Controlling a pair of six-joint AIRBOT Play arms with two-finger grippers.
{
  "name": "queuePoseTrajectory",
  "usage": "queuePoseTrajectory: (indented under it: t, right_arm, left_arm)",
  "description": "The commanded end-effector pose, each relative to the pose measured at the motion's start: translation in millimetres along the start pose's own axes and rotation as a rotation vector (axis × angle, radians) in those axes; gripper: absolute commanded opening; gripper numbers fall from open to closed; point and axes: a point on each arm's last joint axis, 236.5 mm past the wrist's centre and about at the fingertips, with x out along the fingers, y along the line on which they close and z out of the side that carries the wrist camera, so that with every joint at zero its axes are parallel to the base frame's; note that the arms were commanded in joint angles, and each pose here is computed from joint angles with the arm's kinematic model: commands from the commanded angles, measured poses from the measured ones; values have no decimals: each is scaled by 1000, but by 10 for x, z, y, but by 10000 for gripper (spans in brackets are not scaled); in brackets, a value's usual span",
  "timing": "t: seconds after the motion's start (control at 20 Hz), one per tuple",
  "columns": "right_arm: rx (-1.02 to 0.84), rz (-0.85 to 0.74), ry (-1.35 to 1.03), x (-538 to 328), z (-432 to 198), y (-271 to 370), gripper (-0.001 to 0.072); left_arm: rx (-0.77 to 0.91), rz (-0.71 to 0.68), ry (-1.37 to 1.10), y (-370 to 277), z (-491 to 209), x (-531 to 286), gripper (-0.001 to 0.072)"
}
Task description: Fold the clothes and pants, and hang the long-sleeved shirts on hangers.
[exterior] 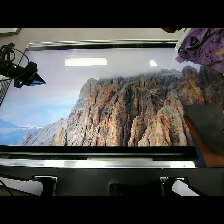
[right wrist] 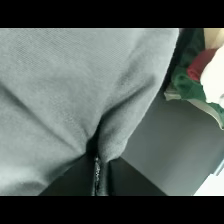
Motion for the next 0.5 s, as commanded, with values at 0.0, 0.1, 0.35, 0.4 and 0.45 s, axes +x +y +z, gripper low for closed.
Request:
queuePoseTrajectory:
  t: [0.0, 0.1, 0.35, 0.4, 0.45]
  right_arm:
    - [-30, -75, 34, 210, -126, -97, 31]
    - [-41, -108, 39, 268, -152, -150, 31]
    - [-44, -112, 7, 280, -79, -153, 33]
    - [-44, -115, 6, 279, -77, -160, 50]
    - [-50, -121, 6, 278, -75, -174, 106]
  left_arm:
    - [0, 0, 0, 3, 3, 5, 20]
    - [0, 0, -3, 2, 10, 5, 19]
    - [3, 0, -3, 2, 10, 5, 20]
    - [3, 0, -4, 1, 11, 5, 20]
    - [3, 0, -3, 0, 10, 5, 20]
